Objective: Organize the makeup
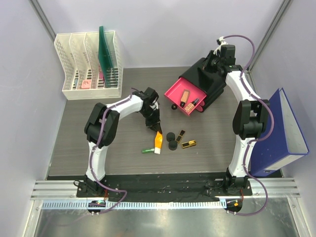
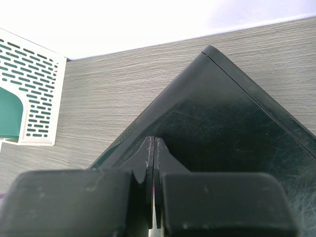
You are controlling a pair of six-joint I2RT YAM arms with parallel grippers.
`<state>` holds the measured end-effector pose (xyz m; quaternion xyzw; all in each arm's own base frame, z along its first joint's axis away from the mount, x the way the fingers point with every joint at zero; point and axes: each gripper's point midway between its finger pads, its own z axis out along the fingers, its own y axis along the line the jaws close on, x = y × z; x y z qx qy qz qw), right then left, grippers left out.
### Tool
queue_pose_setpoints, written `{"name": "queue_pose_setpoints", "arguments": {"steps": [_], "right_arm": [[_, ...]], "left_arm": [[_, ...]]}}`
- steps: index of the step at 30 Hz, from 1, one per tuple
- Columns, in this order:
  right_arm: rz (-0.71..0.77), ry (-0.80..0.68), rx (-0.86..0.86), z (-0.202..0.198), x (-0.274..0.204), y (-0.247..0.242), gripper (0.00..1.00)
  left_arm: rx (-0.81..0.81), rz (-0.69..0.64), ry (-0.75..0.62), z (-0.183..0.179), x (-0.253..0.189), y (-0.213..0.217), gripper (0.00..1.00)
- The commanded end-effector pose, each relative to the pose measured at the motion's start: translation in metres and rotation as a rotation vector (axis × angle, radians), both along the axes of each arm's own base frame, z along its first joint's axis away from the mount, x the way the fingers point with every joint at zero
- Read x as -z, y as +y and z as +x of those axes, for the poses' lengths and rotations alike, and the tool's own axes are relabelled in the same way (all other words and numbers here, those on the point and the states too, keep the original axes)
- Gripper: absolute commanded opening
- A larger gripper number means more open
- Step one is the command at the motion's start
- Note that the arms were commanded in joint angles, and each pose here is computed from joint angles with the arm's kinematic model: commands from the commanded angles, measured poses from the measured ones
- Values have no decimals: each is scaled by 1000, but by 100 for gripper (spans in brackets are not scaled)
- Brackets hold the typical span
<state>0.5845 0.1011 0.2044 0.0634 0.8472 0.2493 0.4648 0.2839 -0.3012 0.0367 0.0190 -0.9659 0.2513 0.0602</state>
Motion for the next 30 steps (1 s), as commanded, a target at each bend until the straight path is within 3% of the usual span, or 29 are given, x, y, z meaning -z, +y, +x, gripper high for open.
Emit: {"name": "queue_pose_setpoints", "arguments": {"steps": [1, 9, 11, 12, 15, 19, 20, 23, 26, 30], "right_arm": [[-96, 511, 20, -73, 147, -17, 1], [-94, 518, 20, -74, 149, -17, 1], [-96, 517, 21, -74, 149, -18, 1], [-95, 518, 22, -74, 149, -18, 1], [-95, 518, 22, -74, 149, -18, 1], [-93, 518, 23, -74, 149, -18, 1], [-93, 520, 24, -74, 149, -19, 1], [-92, 517, 27, -73, 149, -21, 1], [-93, 516, 28, -73, 149, -21, 1], [-91, 521, 27, -73, 150, -21, 1]], "left_arm": [[-36, -177, -160, 43, -79, -2, 0], [-100, -543, -481, 132, -221, -17, 0], [-157, -653, -466, 142, -247, -24, 0], [-154, -739, -553, 156, -270, -28, 0], [-181, -858, -534, 164, -291, -37, 0], [-160, -830, -504, 164, -276, -38, 1], [-130, -799, -520, 160, -264, -35, 18], [-90, -659, -534, 139, -228, -19, 46], [-73, -509, -562, 121, -200, 3, 58], [4, -360, -581, 98, -146, 26, 60]]}}
